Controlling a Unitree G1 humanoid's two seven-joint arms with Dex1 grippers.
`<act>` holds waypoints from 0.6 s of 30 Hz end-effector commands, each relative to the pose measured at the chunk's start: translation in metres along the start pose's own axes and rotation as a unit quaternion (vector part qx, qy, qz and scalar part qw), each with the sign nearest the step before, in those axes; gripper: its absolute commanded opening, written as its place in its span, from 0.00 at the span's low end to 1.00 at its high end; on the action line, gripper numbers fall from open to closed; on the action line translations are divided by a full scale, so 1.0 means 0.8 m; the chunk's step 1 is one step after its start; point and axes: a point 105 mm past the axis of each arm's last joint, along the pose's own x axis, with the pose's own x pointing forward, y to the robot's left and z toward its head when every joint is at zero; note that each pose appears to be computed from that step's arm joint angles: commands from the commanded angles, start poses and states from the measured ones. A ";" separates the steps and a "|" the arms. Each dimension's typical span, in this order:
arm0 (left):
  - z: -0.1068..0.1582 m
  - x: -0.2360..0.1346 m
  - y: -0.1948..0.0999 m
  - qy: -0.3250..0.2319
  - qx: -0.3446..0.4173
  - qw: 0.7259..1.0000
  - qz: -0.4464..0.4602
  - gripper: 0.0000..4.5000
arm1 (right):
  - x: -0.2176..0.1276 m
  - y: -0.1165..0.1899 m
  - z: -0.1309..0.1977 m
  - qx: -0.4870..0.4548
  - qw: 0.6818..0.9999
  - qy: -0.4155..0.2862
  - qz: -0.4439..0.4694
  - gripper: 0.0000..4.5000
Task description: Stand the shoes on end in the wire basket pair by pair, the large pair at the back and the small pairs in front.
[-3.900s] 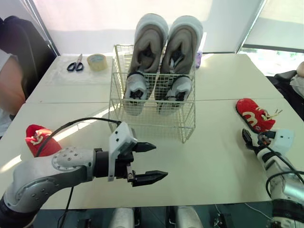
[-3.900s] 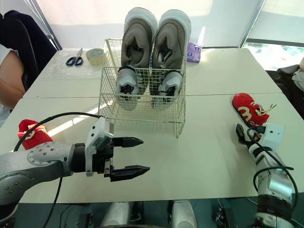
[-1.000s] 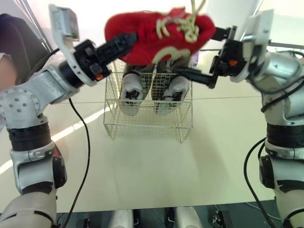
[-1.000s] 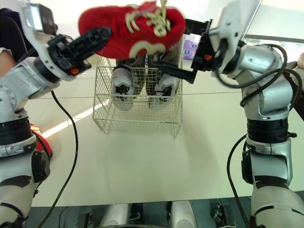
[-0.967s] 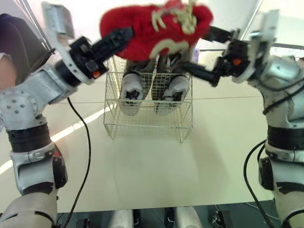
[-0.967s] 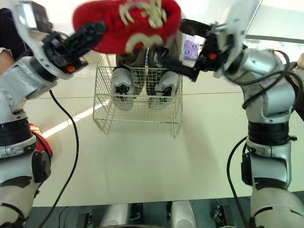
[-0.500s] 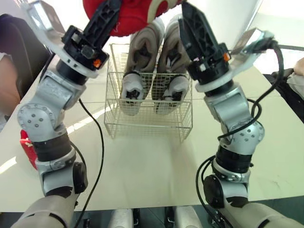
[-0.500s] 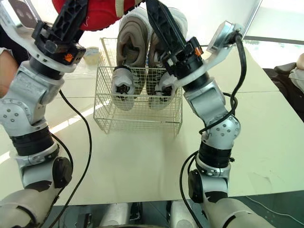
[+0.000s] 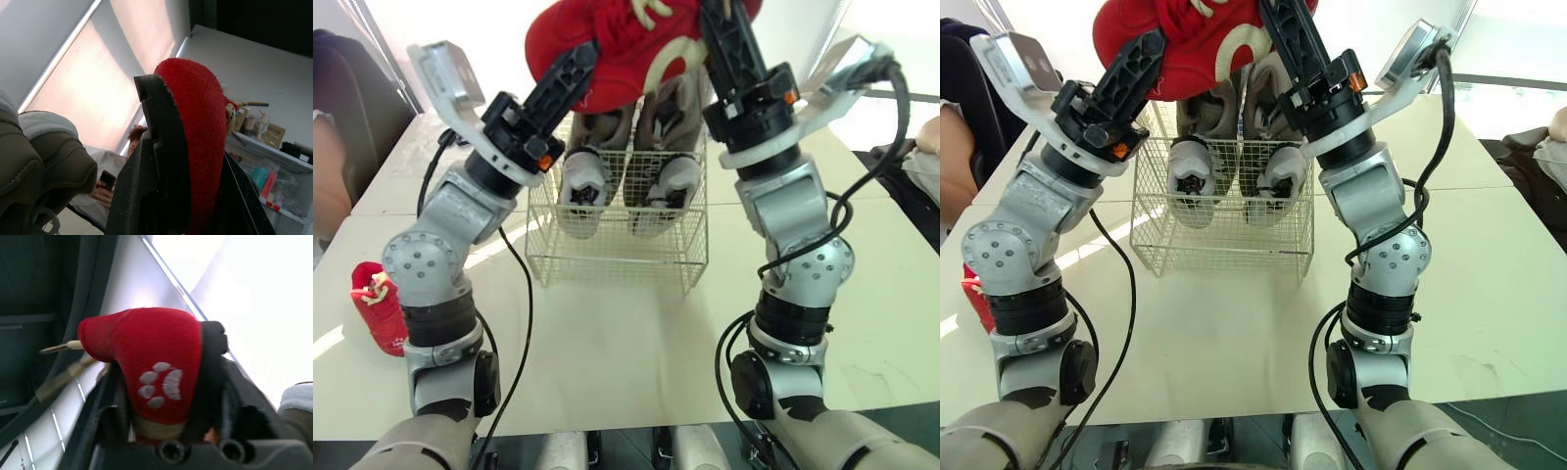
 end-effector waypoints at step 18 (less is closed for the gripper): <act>-0.058 -0.121 -0.031 0.442 0.205 0.872 0.042 0.60 | -0.086 -0.034 0.046 -0.278 0.843 0.438 0.141 0.26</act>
